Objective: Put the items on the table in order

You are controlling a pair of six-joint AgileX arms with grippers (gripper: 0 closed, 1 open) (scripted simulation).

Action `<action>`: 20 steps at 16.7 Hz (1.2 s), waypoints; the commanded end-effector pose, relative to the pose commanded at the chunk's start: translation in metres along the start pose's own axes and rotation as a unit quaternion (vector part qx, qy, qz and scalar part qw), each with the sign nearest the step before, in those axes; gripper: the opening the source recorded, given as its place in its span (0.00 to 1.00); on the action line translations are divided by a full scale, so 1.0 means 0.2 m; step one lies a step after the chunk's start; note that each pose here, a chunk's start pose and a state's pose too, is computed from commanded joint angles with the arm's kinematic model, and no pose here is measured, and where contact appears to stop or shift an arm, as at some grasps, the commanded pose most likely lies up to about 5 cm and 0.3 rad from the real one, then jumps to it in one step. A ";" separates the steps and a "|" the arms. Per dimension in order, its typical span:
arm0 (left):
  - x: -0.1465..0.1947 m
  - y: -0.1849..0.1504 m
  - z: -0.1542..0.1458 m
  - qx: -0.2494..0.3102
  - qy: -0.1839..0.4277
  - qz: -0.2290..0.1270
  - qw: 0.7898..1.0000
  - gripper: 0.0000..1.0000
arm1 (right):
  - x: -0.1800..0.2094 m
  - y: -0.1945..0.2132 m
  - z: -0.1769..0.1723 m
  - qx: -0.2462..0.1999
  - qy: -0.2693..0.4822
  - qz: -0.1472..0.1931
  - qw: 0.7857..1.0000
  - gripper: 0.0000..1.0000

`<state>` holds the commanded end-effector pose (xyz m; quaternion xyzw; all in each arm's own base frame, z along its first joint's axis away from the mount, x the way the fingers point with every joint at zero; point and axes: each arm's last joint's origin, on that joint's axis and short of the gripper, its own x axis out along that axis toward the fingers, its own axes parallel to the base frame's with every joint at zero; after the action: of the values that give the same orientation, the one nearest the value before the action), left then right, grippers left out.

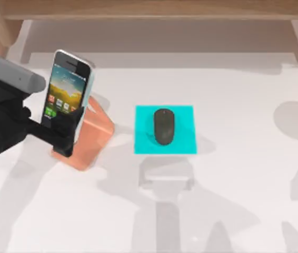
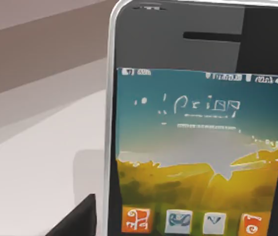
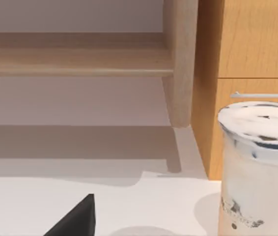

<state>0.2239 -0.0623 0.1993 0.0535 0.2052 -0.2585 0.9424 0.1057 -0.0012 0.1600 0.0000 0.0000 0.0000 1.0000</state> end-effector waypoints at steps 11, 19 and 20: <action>-0.40 -0.02 -0.19 -0.028 -0.107 0.142 0.984 1.00 | 0.00 0.00 0.00 0.000 0.000 0.000 1.000 1.00; -0.53 -0.04 -0.43 -0.050 -0.201 0.248 0.946 1.00 | 0.00 0.00 0.00 0.000 0.000 0.000 1.000 1.00; -0.52 -0.04 -0.44 -0.052 -0.203 0.254 0.944 1.00 | 0.00 0.00 0.00 0.000 0.000 0.000 1.000 1.00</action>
<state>0.1061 -0.0018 0.1622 0.0012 0.0018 -0.0048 1.0000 0.1057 -0.0012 0.1600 0.0000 0.0000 0.0000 1.0000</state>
